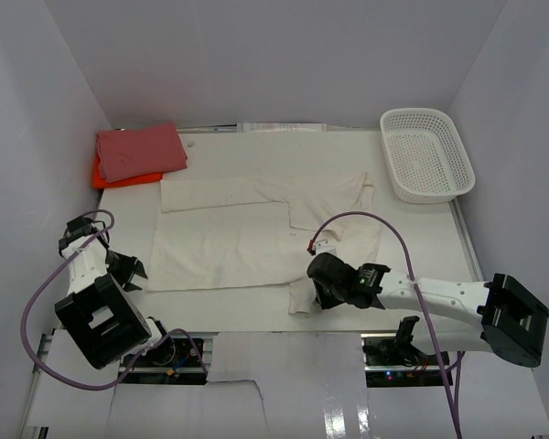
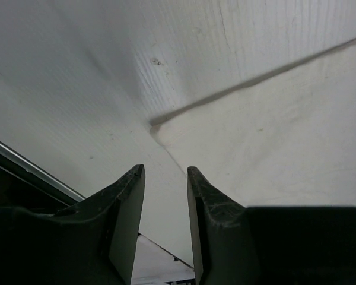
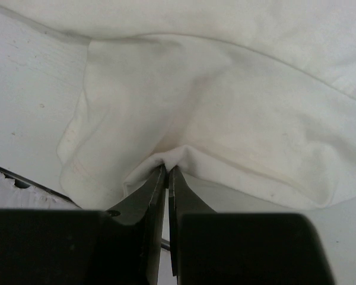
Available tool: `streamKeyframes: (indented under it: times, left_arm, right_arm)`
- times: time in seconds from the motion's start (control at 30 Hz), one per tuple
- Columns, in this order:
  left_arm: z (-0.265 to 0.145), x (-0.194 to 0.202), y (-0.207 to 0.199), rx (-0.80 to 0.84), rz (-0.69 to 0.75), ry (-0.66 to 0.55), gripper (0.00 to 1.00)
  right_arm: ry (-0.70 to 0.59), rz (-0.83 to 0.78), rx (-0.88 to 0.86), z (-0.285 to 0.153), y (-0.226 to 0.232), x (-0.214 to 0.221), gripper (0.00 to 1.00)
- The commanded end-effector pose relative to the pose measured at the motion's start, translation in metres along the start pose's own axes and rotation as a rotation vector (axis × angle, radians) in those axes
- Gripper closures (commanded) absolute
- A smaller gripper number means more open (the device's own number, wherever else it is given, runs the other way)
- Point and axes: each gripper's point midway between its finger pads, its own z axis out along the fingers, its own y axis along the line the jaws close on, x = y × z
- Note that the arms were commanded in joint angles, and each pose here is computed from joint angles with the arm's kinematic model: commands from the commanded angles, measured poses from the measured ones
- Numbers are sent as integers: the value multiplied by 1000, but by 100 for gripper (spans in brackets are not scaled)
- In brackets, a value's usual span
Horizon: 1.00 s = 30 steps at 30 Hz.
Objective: Fold and stack the t-shirts
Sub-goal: Grap the side of the flattened tshirt closest away from the robot with both arms
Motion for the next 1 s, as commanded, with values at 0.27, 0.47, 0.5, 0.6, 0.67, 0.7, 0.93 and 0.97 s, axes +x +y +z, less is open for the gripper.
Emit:
streamKeyframes:
  times: [0.27, 0.47, 0.5, 0.6, 0.67, 0.7, 0.93, 0.97]
  left_arm:
    - [-38, -52, -2, -57, -94, -235, 44]
    - [-18, -38, -5, -73, -94, -147, 44]
    - [-14, -31, -7, -75, -84, -130, 44]
    - [-9, -20, -11, -74, -89, -113, 44]
    - [-6, -17, -13, -75, -84, -106, 44]
    - [-3, -12, -13, -82, -77, -91, 44]
    - [20, 13, -16, -116, -71, -16, 44]
    - [23, 14, -17, -109, -71, -16, 44]
  right_arm:
    - [-37, -73, -159, 12, 19, -20, 92]
    - [-42, -66, -167, 14, 9, -26, 92]
    - [-42, -64, -169, 15, 7, -26, 92]
    - [-39, -56, -181, 14, 4, -26, 92]
    - [-41, -50, -181, 14, 2, -26, 92]
    - [-42, -44, -184, 14, 1, -26, 92]
    - [-48, -26, -189, 13, -4, -27, 92]
    - [-49, -25, -190, 13, -4, -27, 92]
